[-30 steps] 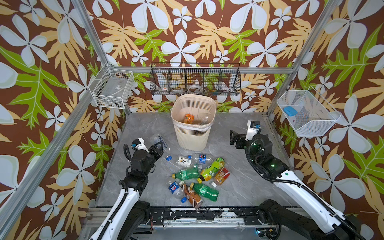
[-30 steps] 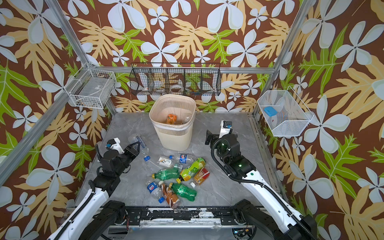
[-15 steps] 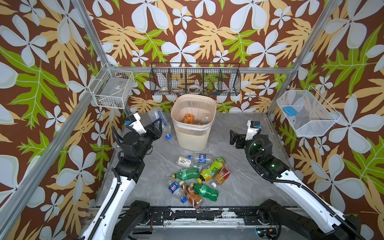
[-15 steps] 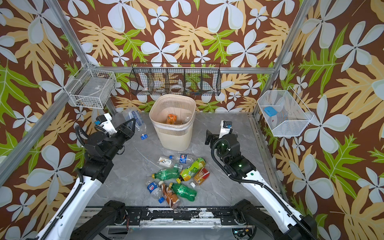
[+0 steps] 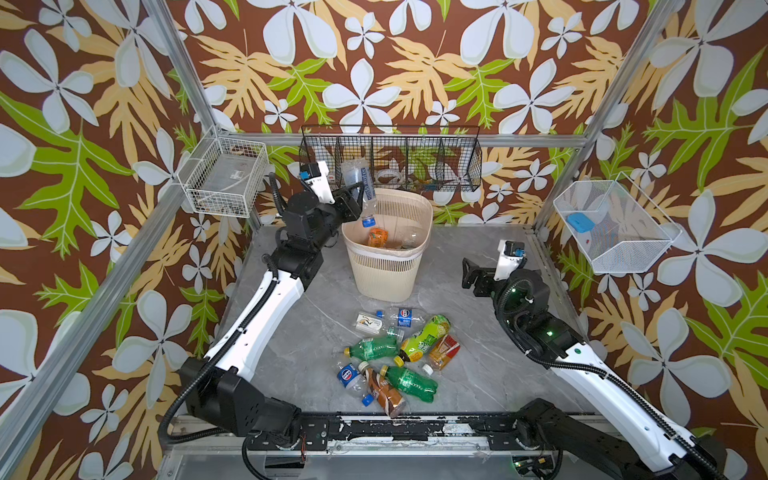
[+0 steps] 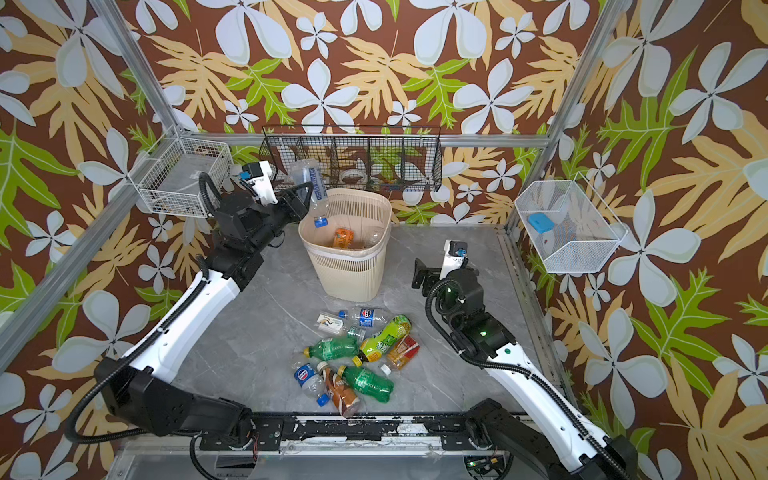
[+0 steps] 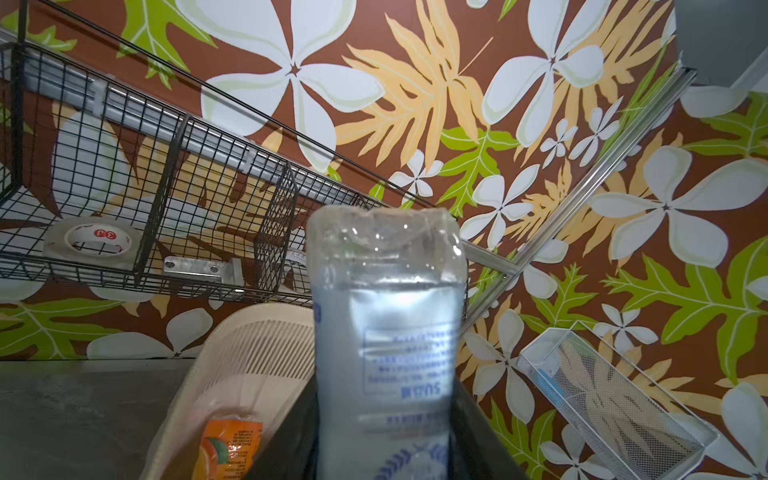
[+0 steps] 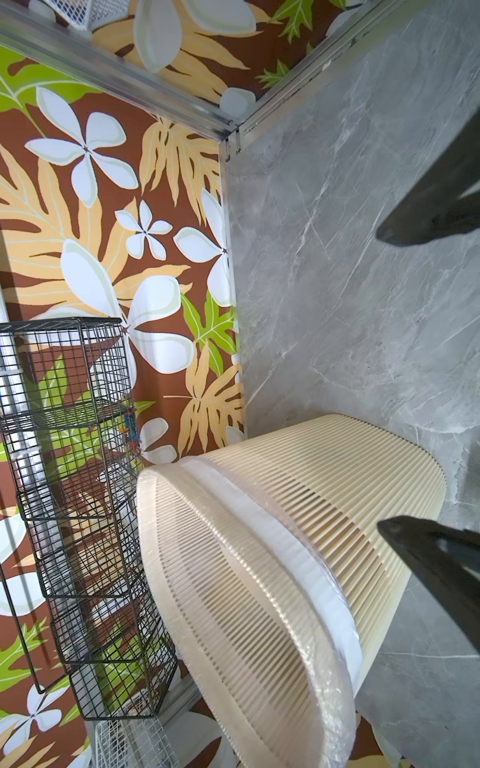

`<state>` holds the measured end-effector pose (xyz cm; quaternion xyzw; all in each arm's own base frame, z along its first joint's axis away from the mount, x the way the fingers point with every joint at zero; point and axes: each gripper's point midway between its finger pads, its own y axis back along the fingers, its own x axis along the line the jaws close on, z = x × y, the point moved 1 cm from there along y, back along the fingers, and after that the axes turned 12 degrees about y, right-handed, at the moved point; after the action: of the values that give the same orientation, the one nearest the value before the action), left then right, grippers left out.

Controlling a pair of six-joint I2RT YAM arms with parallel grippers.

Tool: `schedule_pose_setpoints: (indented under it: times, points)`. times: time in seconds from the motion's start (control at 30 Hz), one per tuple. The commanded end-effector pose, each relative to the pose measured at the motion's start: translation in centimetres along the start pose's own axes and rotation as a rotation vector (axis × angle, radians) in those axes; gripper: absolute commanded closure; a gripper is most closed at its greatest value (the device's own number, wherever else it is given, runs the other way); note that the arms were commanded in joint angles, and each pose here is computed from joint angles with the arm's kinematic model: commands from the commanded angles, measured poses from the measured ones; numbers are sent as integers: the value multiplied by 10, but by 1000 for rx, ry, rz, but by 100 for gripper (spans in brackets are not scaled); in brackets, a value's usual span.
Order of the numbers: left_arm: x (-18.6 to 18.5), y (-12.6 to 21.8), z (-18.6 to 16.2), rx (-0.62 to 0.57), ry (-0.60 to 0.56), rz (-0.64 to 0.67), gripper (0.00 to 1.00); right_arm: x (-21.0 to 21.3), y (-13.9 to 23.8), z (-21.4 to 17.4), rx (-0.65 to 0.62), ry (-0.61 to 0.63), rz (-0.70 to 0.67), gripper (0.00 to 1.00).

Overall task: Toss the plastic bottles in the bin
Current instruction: 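Carry the clear water bottle over the bin with the left gripper and release it, then withdraw the left gripper while the right gripper lowers to the red-labelled bottle in the pile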

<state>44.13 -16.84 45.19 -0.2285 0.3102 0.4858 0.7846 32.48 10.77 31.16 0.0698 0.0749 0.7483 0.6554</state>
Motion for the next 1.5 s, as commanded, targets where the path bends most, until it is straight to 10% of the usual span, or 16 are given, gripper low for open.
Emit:
schedule_pose_setpoints:
  times: [0.0, 0.17, 0.43, 0.7, 1.1, 1.47]
  points:
    - [3, -9, 1, -11, -33, 2, 57, -5, 2, 4, -10, 14, -25, 0]
    - [17, -12, -9, 1, -30, 38, 52, -4, 2, 3, -11, 14, -22, 0]
    - [24, 3, -4, -31, -57, 92, 0, -3, 1, 5, -13, 7, -14, 0]
    - [28, 52, -2, -85, -69, 112, 0, 0, 0, 0, 5, -16, -3, 0]
    - [154, 175, -126, 19, 159, 365, 0, 6, -4, -34, 143, -120, 23, 1]
    - [169, 183, -139, 44, 177, 420, 0, 23, 3, -94, 375, -299, 47, 4]
